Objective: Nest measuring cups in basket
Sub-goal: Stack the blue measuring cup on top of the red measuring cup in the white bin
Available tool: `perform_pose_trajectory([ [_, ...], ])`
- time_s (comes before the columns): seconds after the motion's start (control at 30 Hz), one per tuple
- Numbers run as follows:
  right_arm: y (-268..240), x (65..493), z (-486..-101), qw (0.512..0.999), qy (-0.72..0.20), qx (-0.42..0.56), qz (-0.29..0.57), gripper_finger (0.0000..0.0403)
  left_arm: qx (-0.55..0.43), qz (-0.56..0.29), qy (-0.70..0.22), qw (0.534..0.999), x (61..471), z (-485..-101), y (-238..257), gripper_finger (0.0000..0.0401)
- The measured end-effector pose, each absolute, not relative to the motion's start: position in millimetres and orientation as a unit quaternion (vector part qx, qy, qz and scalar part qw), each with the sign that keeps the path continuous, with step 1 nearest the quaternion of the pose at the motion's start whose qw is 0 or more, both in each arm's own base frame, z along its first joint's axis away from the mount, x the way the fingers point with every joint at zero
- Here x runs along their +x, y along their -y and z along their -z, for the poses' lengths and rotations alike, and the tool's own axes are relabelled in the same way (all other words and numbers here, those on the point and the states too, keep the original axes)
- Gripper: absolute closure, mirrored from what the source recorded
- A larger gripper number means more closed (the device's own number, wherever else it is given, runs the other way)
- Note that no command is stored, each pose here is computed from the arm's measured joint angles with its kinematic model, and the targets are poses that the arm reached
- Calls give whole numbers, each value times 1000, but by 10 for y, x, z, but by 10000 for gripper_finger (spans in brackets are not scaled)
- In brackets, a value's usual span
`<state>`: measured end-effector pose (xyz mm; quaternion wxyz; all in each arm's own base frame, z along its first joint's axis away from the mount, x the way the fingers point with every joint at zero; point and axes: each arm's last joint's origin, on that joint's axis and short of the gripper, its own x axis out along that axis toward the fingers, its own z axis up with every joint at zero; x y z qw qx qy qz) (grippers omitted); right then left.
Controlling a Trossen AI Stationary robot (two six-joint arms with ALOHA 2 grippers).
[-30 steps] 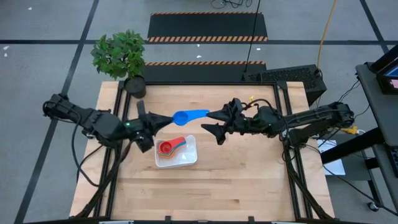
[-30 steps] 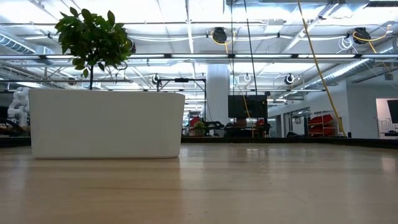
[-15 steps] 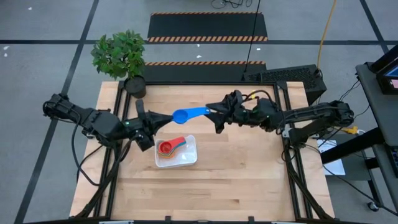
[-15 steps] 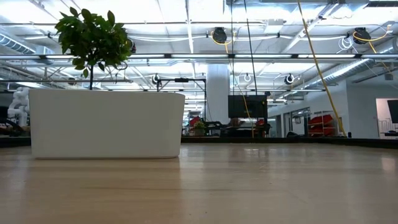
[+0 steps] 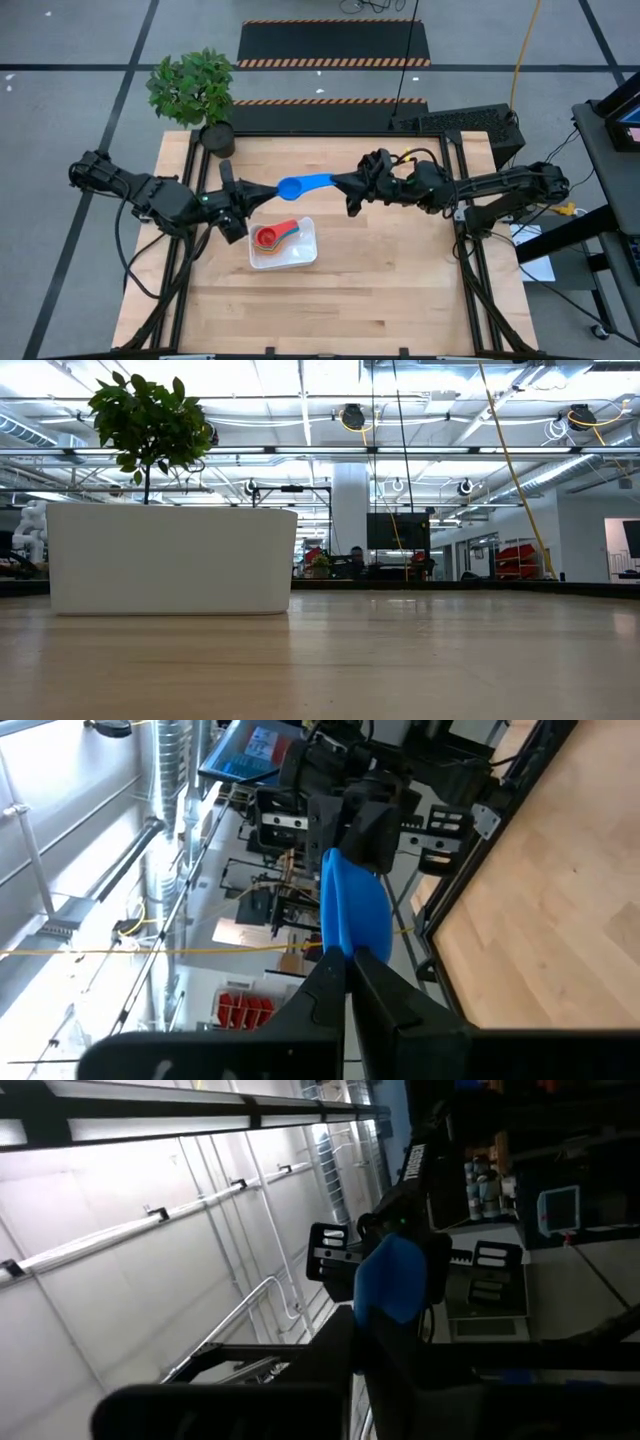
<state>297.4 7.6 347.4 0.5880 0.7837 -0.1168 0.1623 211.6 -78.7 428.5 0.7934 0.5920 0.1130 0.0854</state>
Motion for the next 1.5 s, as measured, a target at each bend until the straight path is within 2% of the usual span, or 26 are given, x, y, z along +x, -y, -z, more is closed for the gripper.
perform_pose_trajectory([
  [0.13,-82,2973,-3471,605,109,771,-168,399,572,-87,-111,808,2117,-4283,789,395],
  [0.23,-84,2973,-3471,614,108,763,-169,400,530,-98,-112,835,2120,-4278,773,375],
  [0.43,1,2973,-3474,637,117,745,-164,401,457,-113,-116,875,2075,-4274,743,256],
  [0.6,162,2951,-3507,653,123,725,-183,402,355,-179,-143,906,1986,-4240,674,153],
  [0.7,267,2942,-3502,667,109,712,-190,402,297,-199,-172,918,1861,-4174,608,114],
  [0.77,332,2940,-3484,681,95,701,-189,402,245,-215,-188,927,1764,-4126,560,101],
  [0.9,443,2966,-3374,722,70,675,-133,402,66,-253,-195,945,1542,-4038,459,103],
  [1.07,440,3029,-3183,741,10,667,-74,402,-105,-272,-222,931,1213,-3946,326,138],
  [1.2,386,3152,-2984,740,-30,670,-50,403,-154,-268,-253,917,1011,-3901,250,172],
  [1.33,374,3375,-2775,728,-50,684,-23,403,-157,-267,-262,914,899,-3894,201,199],
  [1.5,321,3811,-2726,729,-75,678,-48,403,-146,-259,-260,919,830,-3907,169,224],
])
